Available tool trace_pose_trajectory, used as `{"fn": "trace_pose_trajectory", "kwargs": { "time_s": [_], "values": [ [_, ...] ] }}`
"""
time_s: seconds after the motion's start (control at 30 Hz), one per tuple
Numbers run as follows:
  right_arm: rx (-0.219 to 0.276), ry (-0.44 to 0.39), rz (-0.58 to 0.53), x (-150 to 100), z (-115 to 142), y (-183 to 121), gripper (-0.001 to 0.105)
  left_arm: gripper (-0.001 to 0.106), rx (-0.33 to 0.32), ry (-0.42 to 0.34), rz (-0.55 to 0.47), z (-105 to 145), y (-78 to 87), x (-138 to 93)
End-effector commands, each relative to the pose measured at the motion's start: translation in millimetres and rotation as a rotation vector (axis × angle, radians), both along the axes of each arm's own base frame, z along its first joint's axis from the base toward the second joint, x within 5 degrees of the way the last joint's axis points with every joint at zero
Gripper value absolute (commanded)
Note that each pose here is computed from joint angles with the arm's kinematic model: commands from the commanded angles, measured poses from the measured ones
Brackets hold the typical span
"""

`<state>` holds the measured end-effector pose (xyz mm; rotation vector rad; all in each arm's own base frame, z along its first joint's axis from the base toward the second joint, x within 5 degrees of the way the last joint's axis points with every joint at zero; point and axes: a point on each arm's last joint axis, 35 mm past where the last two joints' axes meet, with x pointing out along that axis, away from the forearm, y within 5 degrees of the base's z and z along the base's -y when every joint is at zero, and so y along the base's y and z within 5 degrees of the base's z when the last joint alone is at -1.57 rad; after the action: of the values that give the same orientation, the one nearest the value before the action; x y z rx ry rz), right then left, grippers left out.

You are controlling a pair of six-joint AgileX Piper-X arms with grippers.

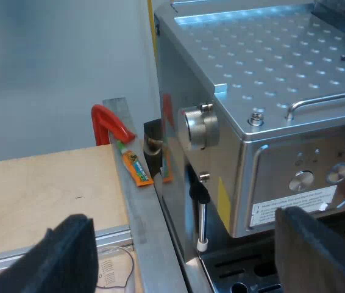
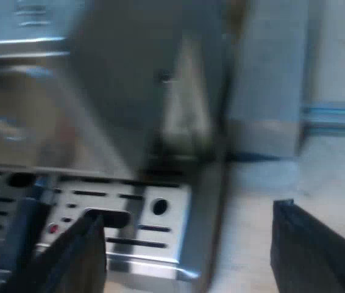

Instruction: Pour the beans into the coffee machine

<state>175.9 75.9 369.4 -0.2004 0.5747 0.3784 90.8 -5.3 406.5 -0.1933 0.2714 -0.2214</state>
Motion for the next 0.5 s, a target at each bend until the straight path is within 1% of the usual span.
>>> {"fn": "trace_pose_trajectory", "kwargs": {
  "time_s": [0.03,0.07,0.1,0.17,0.3,0.33,0.5],
  "values": [
    [-0.044,0.016,-0.071,-3,3,-26,0.059,0.064,-0.006,-0.010,0.010,2,0.0,-2],
    [-0.052,0.015,-0.080,-3,3,-29,0.059,0.064,-0.006,-0.010,0.010,2,0.0,-2],
    [-0.074,0.010,-0.105,-5,4,-37,0.059,0.064,-0.006,-0.010,0.010,2,0.0,-2],
    [-0.093,-0.003,-0.147,-8,4,-48,0.059,0.064,-0.006,-0.004,0.010,2,-0.1,-2],
    [-0.095,-0.037,-0.212,-18,8,-60,0.059,0.064,-0.007,-0.004,0.009,3,-0.2,-4],
    [-0.090,-0.060,-0.248,-25,11,-66,0.059,0.064,-0.007,-0.004,0.008,3,-0.4,-7],
    [-0.081,-0.120,-0.270,-46,20,-70,0.059,0.064,-0.005,-0.034,0.008,5,-0.9,-17]
  ]
}}
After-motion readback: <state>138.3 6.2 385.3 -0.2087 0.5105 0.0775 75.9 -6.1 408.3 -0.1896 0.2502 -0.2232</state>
